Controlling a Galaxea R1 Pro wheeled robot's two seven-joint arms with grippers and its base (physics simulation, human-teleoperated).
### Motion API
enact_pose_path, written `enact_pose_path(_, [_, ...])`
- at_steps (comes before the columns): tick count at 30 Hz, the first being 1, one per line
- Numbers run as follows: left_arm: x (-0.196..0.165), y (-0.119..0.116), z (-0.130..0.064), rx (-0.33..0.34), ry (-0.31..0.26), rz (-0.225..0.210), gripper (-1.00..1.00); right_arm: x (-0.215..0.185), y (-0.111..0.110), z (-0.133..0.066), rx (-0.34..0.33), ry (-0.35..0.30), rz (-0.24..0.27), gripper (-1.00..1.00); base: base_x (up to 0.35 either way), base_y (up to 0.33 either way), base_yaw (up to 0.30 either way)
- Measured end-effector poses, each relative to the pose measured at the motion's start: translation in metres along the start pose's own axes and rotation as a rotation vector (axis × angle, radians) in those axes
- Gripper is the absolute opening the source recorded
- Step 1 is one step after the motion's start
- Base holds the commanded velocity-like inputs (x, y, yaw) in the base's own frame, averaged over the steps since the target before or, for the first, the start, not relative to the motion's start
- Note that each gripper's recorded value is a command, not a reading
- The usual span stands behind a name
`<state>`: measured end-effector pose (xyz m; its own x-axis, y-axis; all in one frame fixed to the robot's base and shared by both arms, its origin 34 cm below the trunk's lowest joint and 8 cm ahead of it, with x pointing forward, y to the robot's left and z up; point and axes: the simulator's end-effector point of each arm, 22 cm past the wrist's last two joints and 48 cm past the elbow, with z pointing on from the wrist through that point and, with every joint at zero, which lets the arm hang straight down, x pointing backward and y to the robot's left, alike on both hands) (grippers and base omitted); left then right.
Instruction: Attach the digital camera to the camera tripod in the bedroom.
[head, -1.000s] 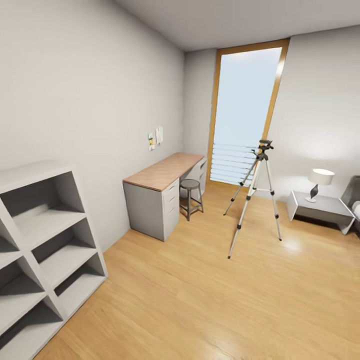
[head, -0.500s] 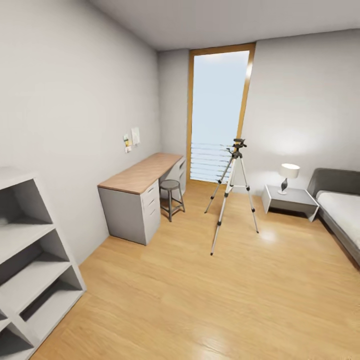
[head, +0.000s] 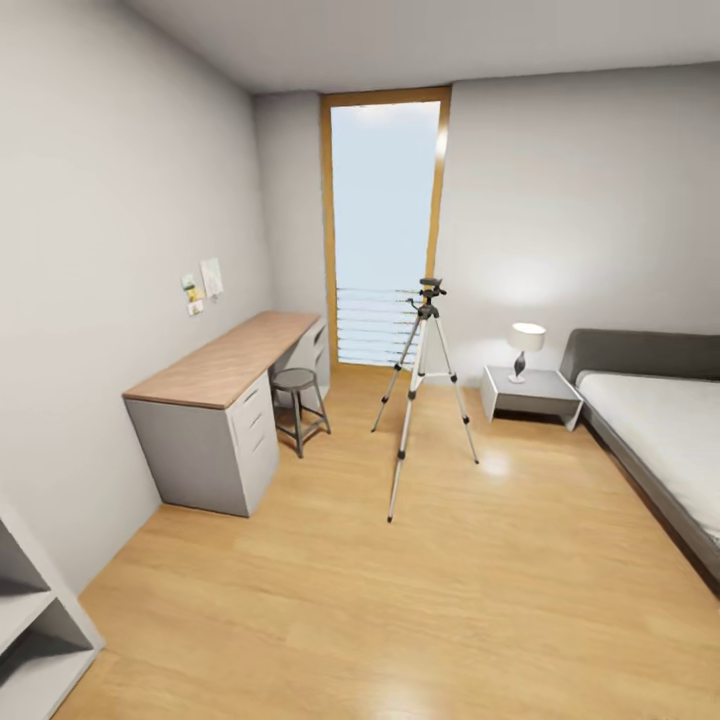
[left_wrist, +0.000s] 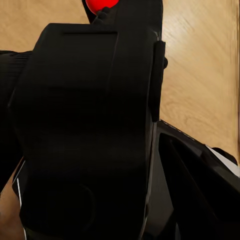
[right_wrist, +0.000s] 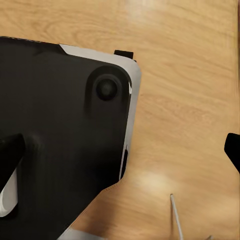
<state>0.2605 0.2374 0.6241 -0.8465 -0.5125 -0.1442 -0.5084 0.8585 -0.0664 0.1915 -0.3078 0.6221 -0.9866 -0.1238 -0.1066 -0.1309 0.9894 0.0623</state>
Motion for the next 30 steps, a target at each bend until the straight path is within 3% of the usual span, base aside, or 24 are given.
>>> enact_pose_path(12, [-0.0001,-0.0001,0.0,0.0,-0.001,0.044,-1.0,-0.0002,0.0,0.0,0.0,-0.001,0.0,1.0,0.322,0.0,-0.29])
enact_pose_path(30, [-0.0002,-0.0001,0.0,0.0,-0.001,0.049,-1.0,-0.0001,0.0016,0.0002,-0.002,0.0,0.0,1.0,0.322,0.0,-0.29])
